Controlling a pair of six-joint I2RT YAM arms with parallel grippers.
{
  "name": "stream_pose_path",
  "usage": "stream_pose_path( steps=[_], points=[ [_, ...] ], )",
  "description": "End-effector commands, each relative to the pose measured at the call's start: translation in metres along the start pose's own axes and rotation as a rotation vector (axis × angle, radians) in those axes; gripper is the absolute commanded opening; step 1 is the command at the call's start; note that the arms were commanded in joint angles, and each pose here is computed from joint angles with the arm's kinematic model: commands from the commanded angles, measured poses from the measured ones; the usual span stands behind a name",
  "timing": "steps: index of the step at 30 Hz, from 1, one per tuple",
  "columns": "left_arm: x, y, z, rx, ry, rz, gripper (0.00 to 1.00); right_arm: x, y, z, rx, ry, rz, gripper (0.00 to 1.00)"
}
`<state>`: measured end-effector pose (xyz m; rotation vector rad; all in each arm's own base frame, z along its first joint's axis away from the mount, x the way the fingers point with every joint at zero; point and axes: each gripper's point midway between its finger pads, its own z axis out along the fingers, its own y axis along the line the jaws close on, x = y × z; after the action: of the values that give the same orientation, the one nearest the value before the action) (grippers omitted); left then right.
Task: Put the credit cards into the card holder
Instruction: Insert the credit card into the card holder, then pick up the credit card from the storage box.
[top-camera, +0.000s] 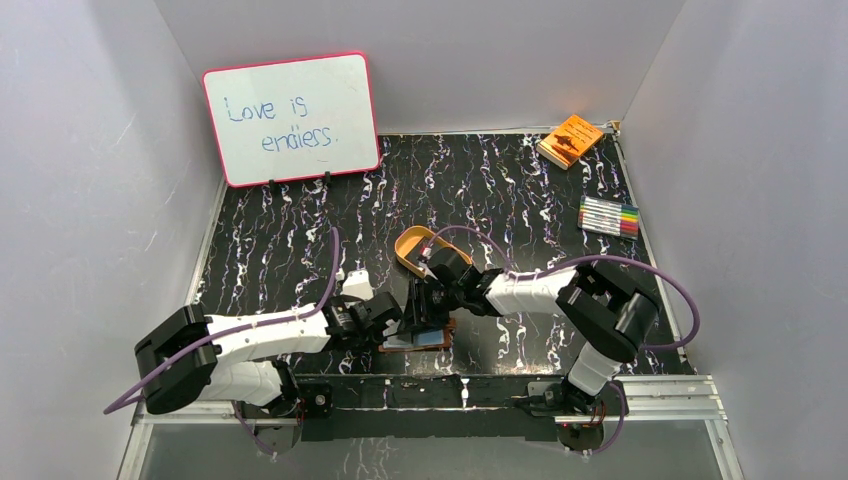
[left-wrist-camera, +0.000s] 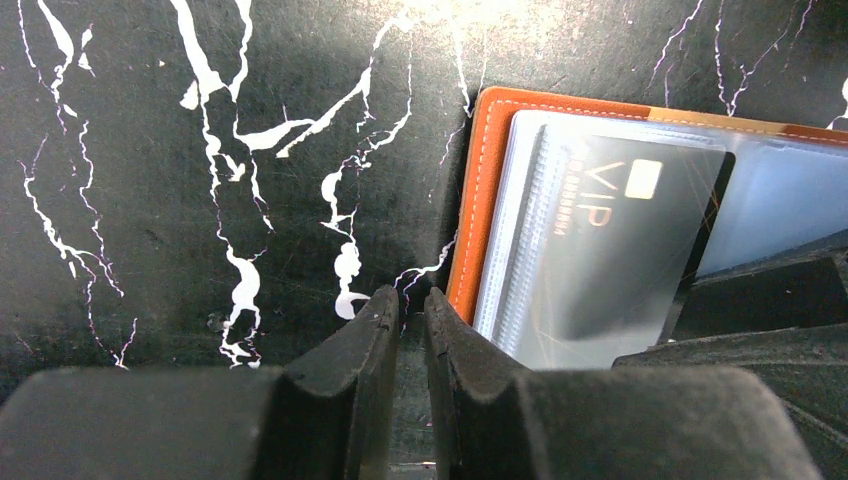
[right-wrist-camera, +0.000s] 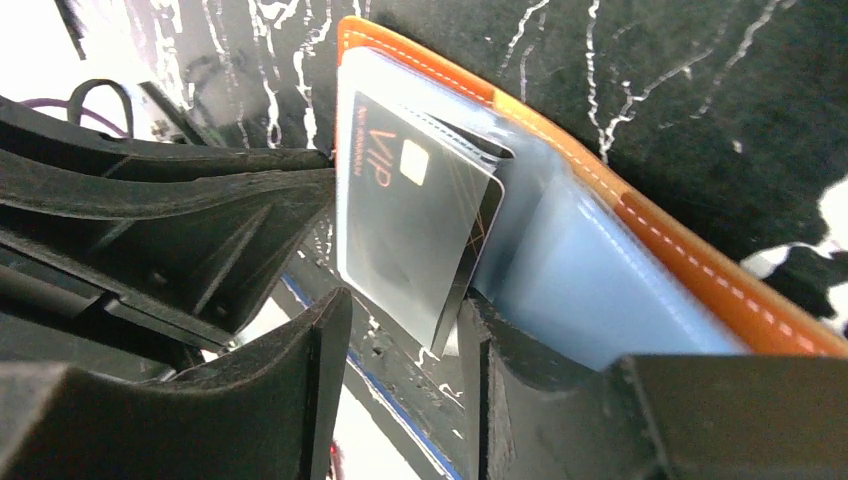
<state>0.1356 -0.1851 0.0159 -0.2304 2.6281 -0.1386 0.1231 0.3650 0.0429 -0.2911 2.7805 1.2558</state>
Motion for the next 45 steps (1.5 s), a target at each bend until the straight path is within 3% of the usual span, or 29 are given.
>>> stream_pose_path(
  steps=[1, 9, 13, 20, 24, 29, 45],
  points=[
    [0.012, 0.013, 0.003, -0.035, 0.04, -0.008, 0.15, -0.008, 0.007, -0.011, 0.049, -0.037, -0.053, 0.53],
    [-0.001, 0.02, -0.008, -0.037, -0.013, -0.045, 0.17, -0.011, 0.003, -0.039, 0.148, -0.081, -0.064, 0.6],
    [-0.012, 0.02, -0.019, -0.028, -0.041, -0.054, 0.21, -0.032, 0.021, -0.063, 0.169, -0.166, -0.119, 0.61],
    [-0.046, 0.019, -0.053, 0.036, -0.157, -0.113, 0.5, -0.11, 0.01, -0.114, 0.293, -0.44, -0.102, 0.65],
    [-0.06, 0.023, -0.066, 0.069, -0.215, -0.145, 0.57, -0.15, -0.007, -0.126, 0.268, -0.552, 0.031, 0.67],
    [-0.064, 0.025, -0.071, 0.085, -0.235, -0.166, 0.58, -0.182, -0.018, -0.112, 0.232, -0.62, 0.186, 0.67],
    [-0.058, 0.028, -0.068, 0.089, -0.218, -0.181, 0.59, -0.198, -0.056, -0.051, 0.32, -0.532, 0.406, 0.66]
  ],
)
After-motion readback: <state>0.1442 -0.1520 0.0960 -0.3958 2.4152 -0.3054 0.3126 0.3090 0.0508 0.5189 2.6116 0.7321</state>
